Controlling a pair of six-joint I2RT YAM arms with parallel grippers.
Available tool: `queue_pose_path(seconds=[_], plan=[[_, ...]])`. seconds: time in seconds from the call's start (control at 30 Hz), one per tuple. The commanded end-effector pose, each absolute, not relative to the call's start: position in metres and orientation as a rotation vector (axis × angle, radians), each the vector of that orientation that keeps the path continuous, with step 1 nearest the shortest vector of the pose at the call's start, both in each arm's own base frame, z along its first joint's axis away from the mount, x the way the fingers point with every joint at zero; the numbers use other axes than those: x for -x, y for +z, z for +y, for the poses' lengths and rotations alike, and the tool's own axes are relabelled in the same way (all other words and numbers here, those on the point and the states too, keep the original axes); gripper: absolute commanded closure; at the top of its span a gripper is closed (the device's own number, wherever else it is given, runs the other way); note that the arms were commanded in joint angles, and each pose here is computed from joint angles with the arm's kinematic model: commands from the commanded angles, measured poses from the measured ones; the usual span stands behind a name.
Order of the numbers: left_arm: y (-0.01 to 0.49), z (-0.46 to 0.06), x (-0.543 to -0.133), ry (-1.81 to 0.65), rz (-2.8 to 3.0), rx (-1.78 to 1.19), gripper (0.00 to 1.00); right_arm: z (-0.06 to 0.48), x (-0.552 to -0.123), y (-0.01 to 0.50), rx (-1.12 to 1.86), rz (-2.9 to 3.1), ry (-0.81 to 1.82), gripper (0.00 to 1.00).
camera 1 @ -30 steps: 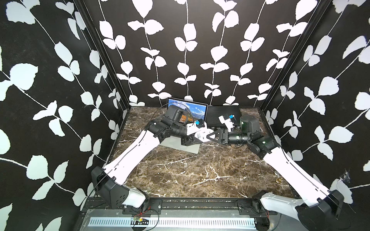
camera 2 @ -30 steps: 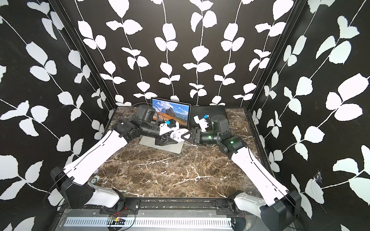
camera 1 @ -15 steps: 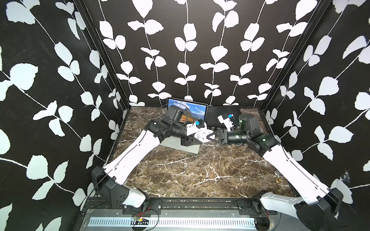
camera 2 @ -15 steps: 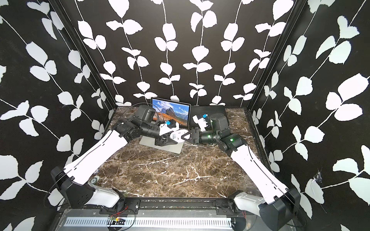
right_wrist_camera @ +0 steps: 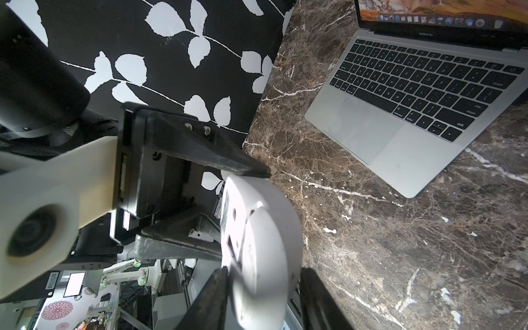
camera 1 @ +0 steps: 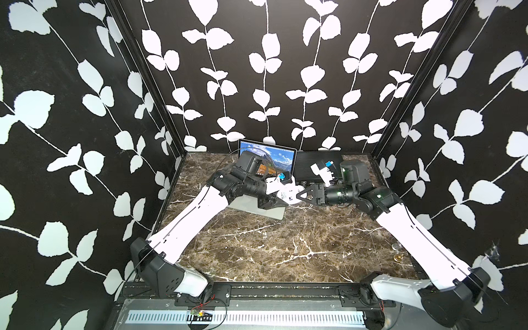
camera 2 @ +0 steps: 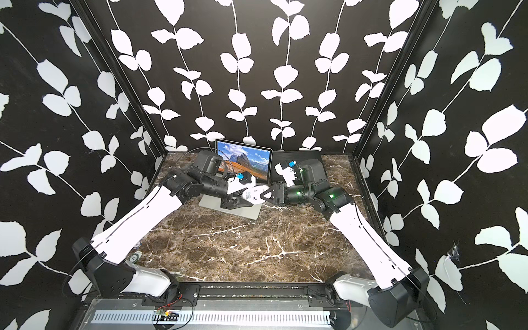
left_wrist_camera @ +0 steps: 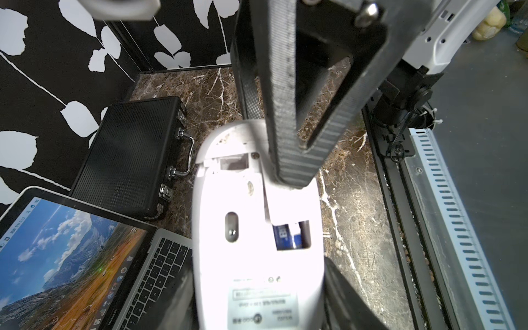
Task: Insert the wireless mouse receiver into the laptop
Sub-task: Close the lid on the mouse.
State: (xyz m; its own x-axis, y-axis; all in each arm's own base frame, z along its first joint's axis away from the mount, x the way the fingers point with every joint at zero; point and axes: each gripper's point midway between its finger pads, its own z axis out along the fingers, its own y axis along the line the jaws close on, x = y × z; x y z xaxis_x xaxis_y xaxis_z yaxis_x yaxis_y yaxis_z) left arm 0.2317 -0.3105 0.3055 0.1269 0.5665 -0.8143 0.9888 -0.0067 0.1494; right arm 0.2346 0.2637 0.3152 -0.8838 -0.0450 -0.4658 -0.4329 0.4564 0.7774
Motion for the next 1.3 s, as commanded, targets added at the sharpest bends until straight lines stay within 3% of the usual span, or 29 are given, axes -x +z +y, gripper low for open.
queue_pose_path(seconds=[0.0,1.27], plan=[[0.330,-0.312,-0.223,-0.754,1.447,-1.662,0.53,0.261,-0.236,0.307,0.418,2.373,1.341,0.58],[0.333,-0.316,-0.224,-0.673,1.395,-1.689,0.53,0.286,-0.239,0.282,0.418,2.450,1.385,0.58]])
